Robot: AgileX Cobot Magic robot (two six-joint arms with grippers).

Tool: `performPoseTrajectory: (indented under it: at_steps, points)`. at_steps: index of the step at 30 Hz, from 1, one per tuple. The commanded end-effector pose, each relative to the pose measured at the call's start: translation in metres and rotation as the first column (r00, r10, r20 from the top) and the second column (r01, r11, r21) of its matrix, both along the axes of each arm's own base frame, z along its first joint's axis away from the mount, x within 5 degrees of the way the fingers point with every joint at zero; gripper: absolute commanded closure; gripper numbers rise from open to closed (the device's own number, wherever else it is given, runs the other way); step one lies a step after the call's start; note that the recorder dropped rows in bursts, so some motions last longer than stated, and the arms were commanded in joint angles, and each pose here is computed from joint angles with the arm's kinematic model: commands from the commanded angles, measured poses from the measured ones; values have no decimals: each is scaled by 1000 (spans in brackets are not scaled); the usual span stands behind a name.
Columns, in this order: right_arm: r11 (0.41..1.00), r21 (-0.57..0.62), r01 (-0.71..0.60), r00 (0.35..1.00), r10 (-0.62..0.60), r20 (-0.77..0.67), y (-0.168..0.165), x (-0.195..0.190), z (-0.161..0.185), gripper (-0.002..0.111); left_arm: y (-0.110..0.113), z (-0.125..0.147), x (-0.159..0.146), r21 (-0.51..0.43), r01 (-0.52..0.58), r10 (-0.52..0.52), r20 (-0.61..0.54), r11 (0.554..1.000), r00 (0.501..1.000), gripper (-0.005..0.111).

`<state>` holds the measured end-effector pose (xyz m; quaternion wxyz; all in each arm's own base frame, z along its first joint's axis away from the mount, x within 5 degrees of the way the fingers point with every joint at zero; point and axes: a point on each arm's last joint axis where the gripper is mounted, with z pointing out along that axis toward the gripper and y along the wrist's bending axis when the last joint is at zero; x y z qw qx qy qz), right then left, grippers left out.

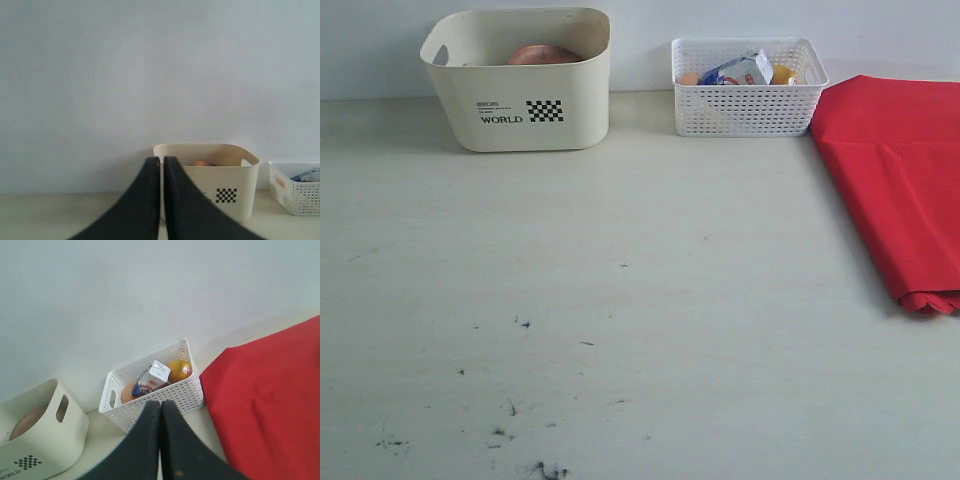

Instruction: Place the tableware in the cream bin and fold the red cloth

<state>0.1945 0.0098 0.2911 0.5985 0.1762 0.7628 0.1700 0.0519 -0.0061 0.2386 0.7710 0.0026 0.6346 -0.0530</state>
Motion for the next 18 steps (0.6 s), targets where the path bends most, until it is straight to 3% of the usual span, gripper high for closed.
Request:
performPoseTrajectory:
  at_steps: [1, 6, 18]
  points:
    - [1000, 2, -2, 1000, 2, 6, 0, -1, 0, 108, 4, -17, 3, 4, -48, 48, -19, 999, 999, 102]
    - [1000, 2, -2, 1000, 2, 6, 0, -1, 0, 108, 5, -28, 4, 102, -67, 80, -130, 992, 988, 102]
    - [1000, 2, -2, 1000, 2, 2, 0, -2, 0, 108, 5, -32, 5, 122, -59, 80, -175, 991, 981, 102]
